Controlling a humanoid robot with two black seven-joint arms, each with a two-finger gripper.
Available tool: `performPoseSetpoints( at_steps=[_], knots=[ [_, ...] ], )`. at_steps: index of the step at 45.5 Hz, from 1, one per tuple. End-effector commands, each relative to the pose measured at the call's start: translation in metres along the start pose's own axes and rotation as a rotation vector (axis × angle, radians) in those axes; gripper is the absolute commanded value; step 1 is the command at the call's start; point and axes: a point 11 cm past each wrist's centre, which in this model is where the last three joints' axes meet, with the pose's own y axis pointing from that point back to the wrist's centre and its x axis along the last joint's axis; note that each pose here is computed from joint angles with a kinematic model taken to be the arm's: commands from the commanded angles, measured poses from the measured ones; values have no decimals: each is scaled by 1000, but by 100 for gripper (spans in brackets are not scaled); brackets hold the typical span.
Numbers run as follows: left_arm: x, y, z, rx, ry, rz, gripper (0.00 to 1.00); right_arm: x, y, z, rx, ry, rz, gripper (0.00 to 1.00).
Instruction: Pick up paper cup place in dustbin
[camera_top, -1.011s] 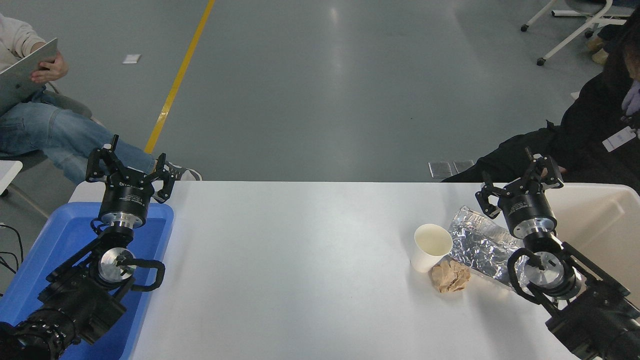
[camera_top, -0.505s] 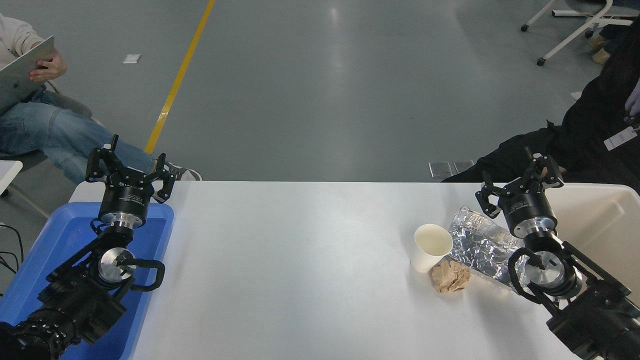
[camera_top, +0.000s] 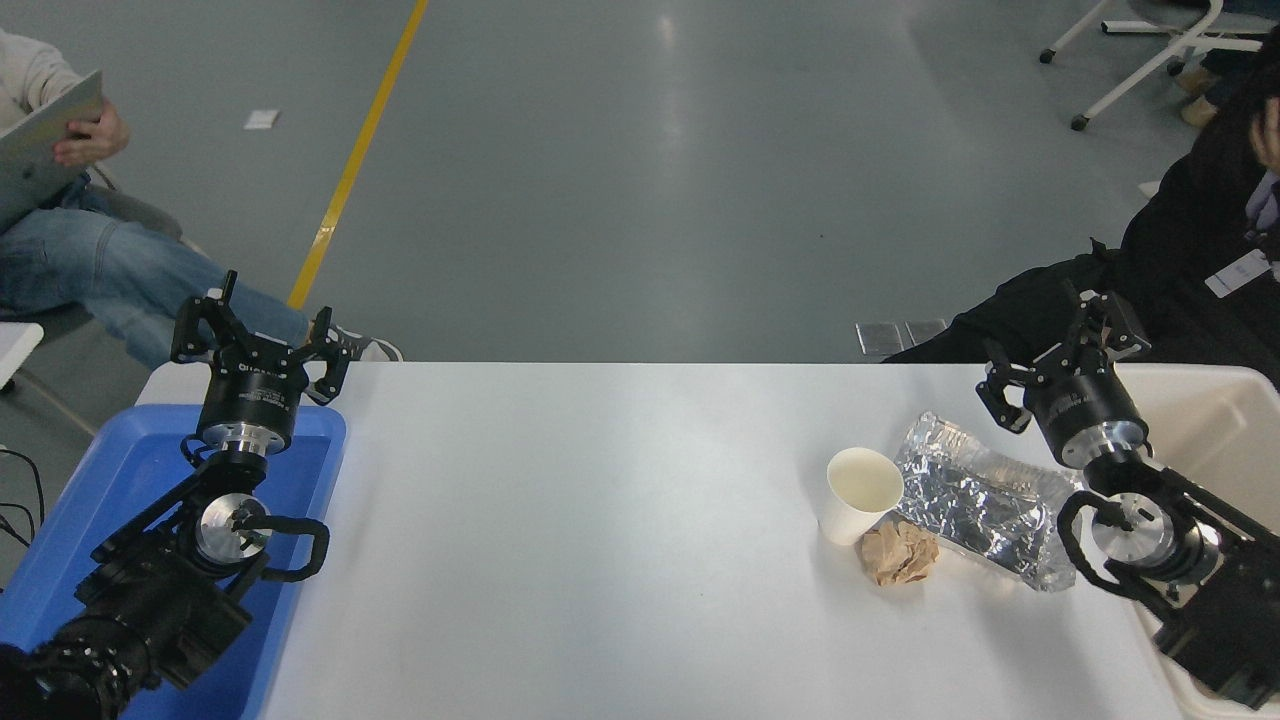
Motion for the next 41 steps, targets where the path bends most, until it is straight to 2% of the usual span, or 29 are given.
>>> performPoseSetpoints(
  at_steps=[1, 10, 16, 21, 32, 41],
  knots=[
    [1, 0, 0, 0, -1, 1, 99, 25, 8, -39, -190, 422, -54, 100],
    [0, 0, 0, 0, 0, -1, 99, 14, 9, -77, -330, 703, -176, 100],
    [1, 0, 0, 0, -1, 1, 99, -2, 14, -81, -404, 769, -249, 100],
    [0, 0, 0, 2, -1, 0, 99, -20, 19, -110, -467, 828, -341, 100],
    [0, 0, 0, 2, -1, 0, 99, -90, 12, -122, -704, 1051, -624, 100],
    [1, 0, 0, 1, -2, 1, 99, -148, 12, -134, -967, 1297, -705, 99]
  ],
)
